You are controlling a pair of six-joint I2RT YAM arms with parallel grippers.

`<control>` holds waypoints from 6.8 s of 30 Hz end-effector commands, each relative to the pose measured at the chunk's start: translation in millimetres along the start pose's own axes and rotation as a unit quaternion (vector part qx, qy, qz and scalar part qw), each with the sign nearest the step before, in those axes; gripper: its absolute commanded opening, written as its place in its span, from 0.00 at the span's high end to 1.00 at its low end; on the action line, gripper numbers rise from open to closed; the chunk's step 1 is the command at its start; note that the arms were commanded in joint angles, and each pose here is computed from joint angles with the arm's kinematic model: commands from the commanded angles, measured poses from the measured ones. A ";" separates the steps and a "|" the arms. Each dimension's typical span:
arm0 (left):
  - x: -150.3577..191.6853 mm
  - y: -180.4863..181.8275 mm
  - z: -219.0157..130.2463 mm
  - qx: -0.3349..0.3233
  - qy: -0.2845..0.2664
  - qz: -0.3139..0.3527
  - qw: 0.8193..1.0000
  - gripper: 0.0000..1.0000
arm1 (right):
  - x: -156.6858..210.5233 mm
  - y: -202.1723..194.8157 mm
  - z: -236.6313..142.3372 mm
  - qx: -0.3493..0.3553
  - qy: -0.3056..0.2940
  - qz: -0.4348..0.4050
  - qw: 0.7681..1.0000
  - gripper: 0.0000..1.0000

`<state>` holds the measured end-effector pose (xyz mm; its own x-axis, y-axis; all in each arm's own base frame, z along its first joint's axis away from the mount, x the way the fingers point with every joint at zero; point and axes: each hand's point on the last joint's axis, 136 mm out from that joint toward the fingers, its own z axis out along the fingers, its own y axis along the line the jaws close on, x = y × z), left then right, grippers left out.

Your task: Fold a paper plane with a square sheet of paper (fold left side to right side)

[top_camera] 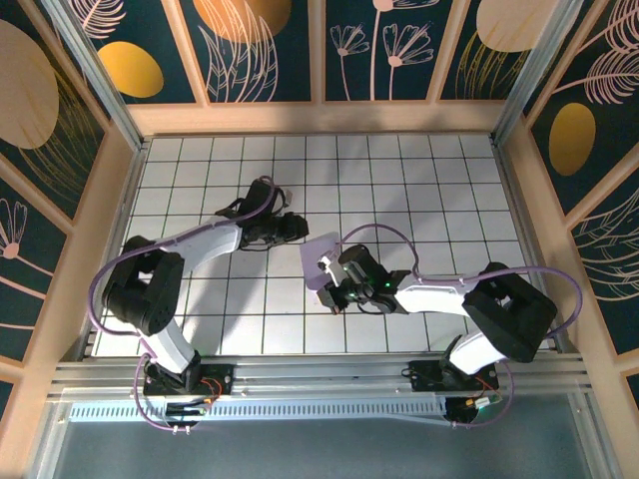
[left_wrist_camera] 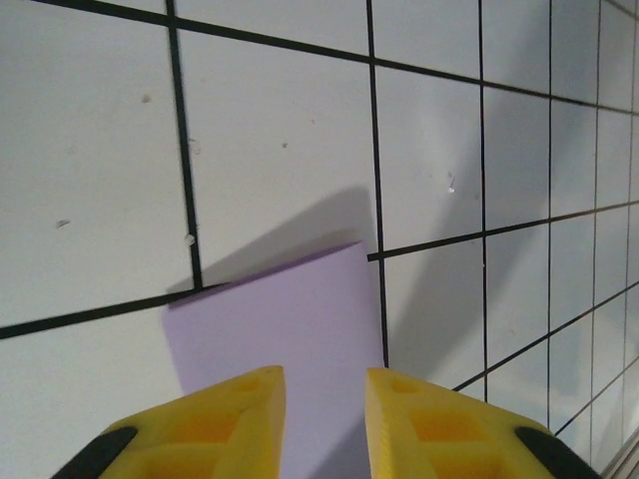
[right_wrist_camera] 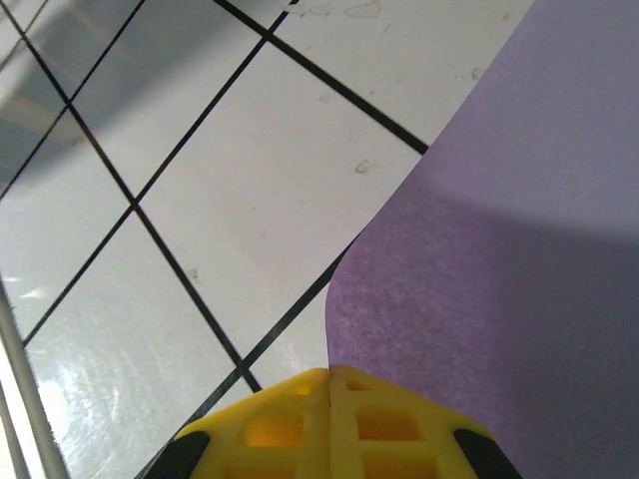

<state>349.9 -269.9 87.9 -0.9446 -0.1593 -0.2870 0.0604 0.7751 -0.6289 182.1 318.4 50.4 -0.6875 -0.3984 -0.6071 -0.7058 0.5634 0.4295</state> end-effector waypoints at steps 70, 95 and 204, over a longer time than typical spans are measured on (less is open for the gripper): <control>70.7 37.0 83.1 -0.080 0.127 0.034 0.988 0.89 | -16.8 -75.1 -0.9 0.073 0.004 0.141 0.987 1.00; 72.7 39.4 85.1 -0.083 0.131 0.033 0.987 0.89 | 0.9 -64.5 -3.5 0.048 0.026 0.135 0.989 1.00; 110.3 -6.7 21.5 0.080 0.038 -0.023 0.996 0.79 | 39.7 -81.0 12.8 0.091 0.095 0.149 0.980 1.00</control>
<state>247.5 -298.4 39.3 -0.9708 -0.1354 -0.1982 0.0542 0.6805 -0.7307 236.5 287.6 16.9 -0.8574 -0.2547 -0.4471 -0.4725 0.7338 0.4881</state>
